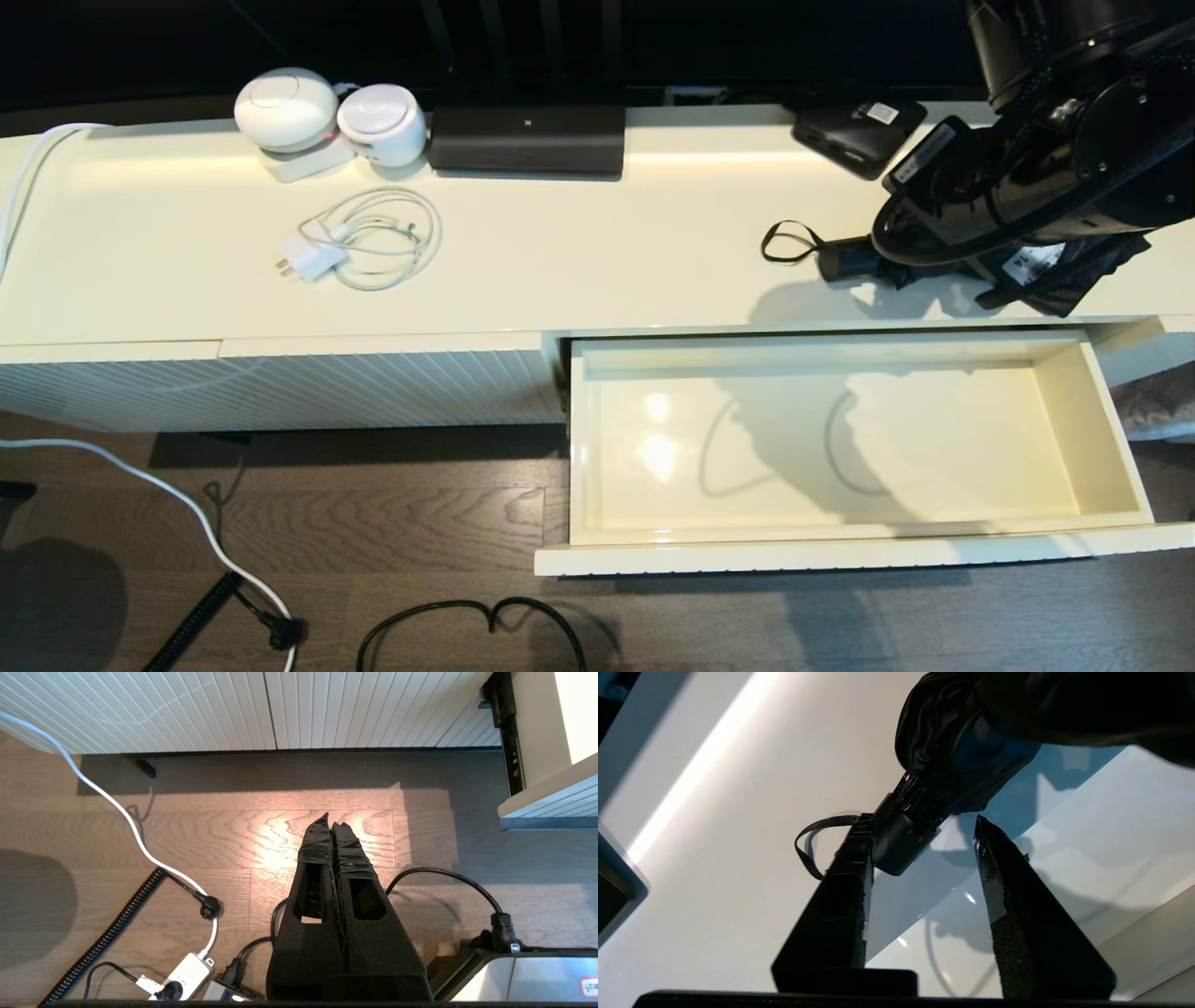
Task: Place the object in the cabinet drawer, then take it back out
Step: Put the umbrella in the drawer
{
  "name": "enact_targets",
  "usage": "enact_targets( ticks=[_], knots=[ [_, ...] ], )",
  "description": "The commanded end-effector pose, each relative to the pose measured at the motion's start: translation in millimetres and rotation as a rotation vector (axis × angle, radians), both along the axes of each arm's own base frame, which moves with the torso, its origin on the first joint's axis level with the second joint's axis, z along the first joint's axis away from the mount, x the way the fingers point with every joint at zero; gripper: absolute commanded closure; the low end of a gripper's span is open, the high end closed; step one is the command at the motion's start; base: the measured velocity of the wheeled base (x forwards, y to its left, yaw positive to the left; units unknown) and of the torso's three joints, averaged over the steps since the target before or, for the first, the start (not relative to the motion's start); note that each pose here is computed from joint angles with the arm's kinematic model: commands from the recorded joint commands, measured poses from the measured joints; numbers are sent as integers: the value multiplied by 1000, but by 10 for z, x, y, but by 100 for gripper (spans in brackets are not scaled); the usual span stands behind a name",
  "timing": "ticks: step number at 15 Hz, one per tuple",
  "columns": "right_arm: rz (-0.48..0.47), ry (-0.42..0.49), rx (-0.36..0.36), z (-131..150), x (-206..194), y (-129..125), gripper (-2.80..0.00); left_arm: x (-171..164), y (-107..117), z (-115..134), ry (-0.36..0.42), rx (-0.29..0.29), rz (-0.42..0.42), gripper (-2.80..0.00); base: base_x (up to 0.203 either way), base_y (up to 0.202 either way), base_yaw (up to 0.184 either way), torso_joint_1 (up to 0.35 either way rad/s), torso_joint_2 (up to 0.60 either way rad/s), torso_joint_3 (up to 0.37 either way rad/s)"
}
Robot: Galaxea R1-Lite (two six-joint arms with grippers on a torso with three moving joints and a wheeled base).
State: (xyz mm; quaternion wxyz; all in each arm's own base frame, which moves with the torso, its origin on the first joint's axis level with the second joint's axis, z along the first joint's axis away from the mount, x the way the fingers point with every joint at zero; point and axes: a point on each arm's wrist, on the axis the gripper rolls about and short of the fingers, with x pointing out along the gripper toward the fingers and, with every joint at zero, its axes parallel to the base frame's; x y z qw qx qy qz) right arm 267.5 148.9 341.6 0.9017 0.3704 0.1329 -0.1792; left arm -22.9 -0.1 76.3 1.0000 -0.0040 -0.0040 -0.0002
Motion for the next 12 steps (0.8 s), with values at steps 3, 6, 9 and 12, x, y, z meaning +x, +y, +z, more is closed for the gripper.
enact_targets(
  ticks=[3, 6, 9, 12],
  knots=[
    [-58, 53, 47, -214, 214, 41, -280, -2, 0, -1, -3, 0, 0, 0, 0, 0, 0, 0, 0, 0],
    [-154, 87, 113, -276, 312, -116, -280, -3, 0, 2, -4, -1, 0, 0, 0, 0, 0, 0, 0, 0],
    [-174, 83, 121, -262, 335, -189, -280, -3, 0, 3, -4, -1, 0, 0, 0, 0, 0, 0, 0, 0],
    [-187, 60, 153, -223, 388, -302, -280, -2, 0, -1, -3, -1, 0, 0, 0, 0, 0, 0, 0, 0]
  ],
)
